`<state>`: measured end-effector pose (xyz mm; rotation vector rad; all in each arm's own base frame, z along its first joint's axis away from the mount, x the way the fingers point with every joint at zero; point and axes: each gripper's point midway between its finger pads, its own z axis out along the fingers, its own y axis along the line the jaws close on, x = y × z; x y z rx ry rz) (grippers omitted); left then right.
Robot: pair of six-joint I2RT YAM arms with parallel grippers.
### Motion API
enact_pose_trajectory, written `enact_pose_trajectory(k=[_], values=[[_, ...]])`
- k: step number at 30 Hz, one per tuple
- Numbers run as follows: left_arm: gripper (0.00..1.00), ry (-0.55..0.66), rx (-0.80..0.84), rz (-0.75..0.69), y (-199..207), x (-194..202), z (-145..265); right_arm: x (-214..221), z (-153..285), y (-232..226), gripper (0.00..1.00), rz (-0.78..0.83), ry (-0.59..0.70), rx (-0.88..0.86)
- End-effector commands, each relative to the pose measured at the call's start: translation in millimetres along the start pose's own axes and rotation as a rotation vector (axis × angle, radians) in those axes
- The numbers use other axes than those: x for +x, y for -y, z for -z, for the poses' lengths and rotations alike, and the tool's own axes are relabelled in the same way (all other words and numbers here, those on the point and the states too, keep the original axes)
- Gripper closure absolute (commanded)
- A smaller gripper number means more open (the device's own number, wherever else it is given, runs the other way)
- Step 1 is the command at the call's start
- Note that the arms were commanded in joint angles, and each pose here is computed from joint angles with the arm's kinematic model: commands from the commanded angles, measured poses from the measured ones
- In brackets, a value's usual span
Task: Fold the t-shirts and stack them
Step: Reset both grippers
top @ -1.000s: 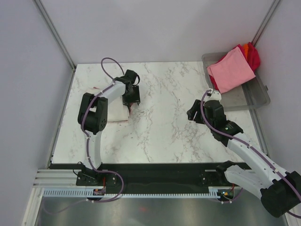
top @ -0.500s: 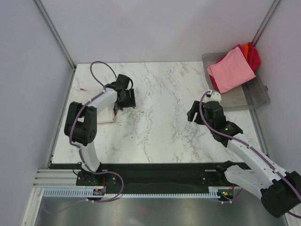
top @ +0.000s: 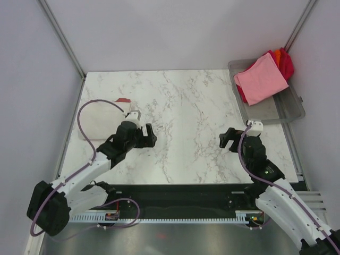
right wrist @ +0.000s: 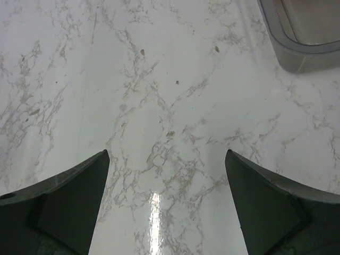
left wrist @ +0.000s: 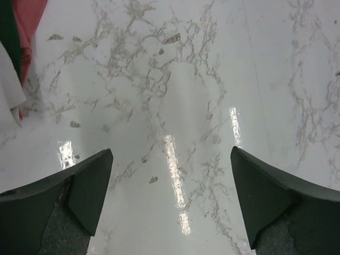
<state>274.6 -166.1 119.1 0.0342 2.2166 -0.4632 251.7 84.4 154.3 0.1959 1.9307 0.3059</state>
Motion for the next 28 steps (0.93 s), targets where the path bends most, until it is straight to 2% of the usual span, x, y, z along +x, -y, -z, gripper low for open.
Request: enact_pose_trajectory(k=[1, 2, 4, 12, 28], values=[[0.00, 0.187, -0.054, -0.021, -18, -12, 11, -9, -8, 11, 0.02, -0.047, 0.112, 0.050], [0.00, 0.229, -0.039, -0.021, -18, -17, 21, -2, -12, 17, 0.02, -0.056, 0.120, 0.071], [0.00, 0.235, -0.053, -0.044, -27, -6, 23, 5, -17, 28, 0.02, -0.086, 0.119, 0.134], [0.00, 0.309, -0.035, 0.002, -34, -1, 35, 22, -28, 22, 0.02, -0.052, 0.043, 0.110], [0.01, 0.320, 0.042, -0.023, -21, -2, 37, 20, -26, 15, 0.02, -0.070, 0.078, 0.050]])
